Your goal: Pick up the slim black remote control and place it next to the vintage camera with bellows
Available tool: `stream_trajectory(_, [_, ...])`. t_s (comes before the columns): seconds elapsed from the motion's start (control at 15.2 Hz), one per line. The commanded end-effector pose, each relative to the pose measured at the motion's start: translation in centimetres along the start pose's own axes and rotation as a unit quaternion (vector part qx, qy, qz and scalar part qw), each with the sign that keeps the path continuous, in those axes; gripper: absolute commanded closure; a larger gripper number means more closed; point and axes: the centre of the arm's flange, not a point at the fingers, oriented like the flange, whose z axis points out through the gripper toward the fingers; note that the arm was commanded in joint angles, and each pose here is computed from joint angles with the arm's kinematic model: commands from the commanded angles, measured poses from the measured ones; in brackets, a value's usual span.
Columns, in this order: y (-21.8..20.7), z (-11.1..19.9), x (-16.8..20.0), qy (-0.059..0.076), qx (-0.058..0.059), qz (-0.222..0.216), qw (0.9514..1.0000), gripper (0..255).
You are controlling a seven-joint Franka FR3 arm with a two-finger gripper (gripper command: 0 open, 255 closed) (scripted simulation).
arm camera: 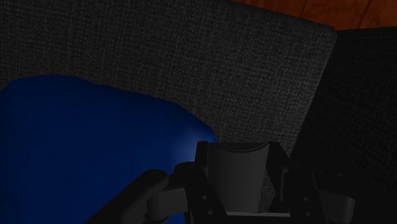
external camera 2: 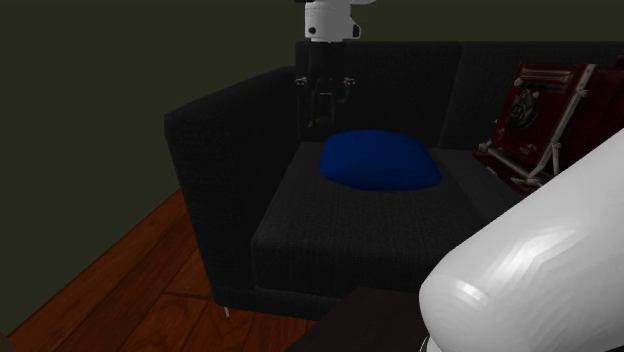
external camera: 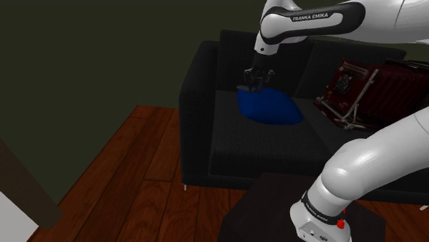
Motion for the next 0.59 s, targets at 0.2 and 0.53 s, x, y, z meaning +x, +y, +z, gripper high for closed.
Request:
stream_trajectory(0.2, [0.0, -2.7, 0.0, 0.000, 0.000, 0.000, 1.0000, 255])
stream_trajectory(0.53, [0.0, -5.3, 0.0, 0.000, 0.000, 0.000, 1.0000, 255])
